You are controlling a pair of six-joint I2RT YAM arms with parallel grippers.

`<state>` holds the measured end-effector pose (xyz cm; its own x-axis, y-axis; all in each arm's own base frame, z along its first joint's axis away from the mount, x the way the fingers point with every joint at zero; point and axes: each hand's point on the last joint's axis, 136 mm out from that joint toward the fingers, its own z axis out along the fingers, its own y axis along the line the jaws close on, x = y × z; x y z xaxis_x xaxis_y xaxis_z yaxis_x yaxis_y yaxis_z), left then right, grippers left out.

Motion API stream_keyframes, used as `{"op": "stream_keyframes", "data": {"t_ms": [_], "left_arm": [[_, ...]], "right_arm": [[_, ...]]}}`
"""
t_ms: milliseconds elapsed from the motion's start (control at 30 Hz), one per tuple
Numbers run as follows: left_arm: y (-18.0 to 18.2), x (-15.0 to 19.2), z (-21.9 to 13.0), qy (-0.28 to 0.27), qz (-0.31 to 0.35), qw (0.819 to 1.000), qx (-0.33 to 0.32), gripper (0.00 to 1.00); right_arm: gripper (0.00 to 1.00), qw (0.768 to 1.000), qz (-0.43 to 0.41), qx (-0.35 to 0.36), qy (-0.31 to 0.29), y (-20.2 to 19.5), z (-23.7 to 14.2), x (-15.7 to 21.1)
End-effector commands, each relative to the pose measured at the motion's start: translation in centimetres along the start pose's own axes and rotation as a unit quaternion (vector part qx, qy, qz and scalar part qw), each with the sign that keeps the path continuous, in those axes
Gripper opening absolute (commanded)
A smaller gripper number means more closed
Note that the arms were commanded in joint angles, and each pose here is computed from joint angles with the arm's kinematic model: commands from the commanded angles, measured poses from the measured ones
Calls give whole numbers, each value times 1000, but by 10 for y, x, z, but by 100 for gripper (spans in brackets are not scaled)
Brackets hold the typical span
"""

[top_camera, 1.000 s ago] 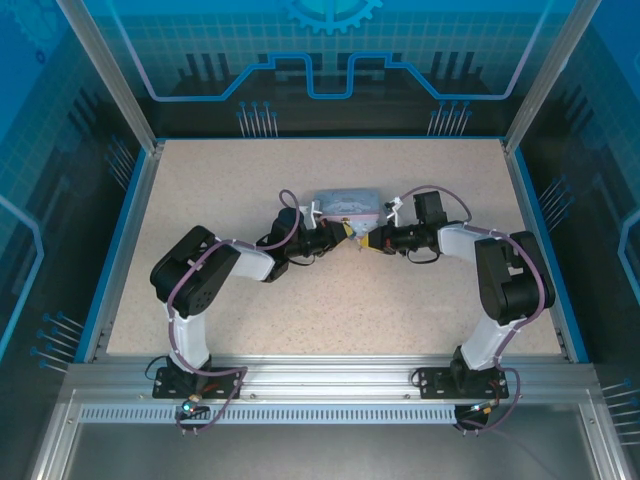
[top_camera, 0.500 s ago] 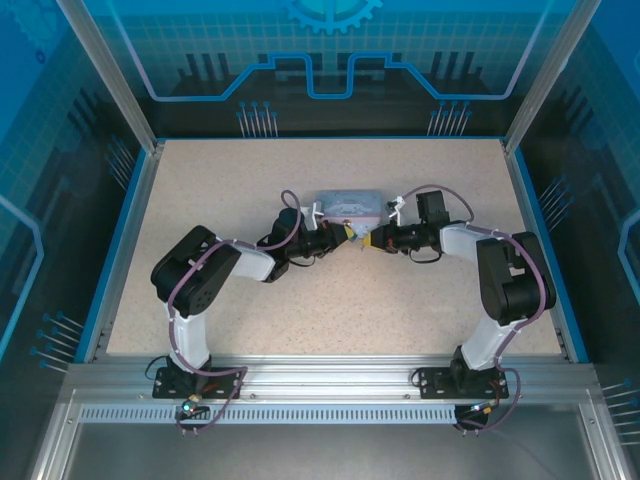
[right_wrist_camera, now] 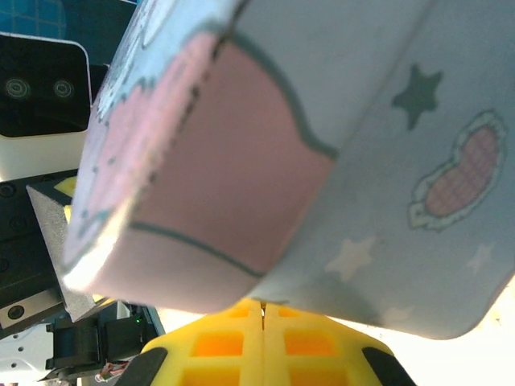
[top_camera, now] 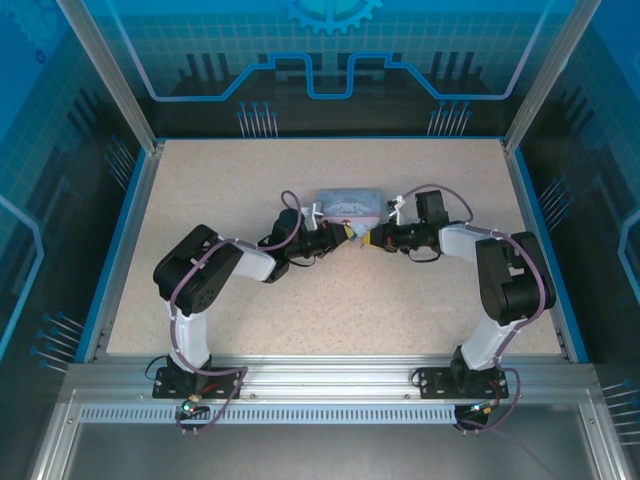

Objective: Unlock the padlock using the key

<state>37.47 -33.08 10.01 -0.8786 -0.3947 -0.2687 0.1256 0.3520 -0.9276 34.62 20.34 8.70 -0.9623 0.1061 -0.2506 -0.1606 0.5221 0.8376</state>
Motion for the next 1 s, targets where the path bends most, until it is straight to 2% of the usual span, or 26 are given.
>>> {"op": "stream_keyframes", "data": {"t_ms": [0,567,633,800,967], "left_arm": [[-14,31,12,57,0,998,30,0],[-19,37,13,66,2,997,40,0],[-20,35,12,62,4,997,40,0],[-17,30,9,48,-5,999,25,0],[-10,22,3,26,-22,999,2,0]], "right_arm": [[0,997,-57,-51,-4,36,9,-5],[1,996,-53,-73,-9,53,21,-8],[3,995,-59,-74,-15,59,17,-10],[11,997,-74,-27,-26,43,3,4],[26,997,-75,-7,-34,27,-4,9]]}}
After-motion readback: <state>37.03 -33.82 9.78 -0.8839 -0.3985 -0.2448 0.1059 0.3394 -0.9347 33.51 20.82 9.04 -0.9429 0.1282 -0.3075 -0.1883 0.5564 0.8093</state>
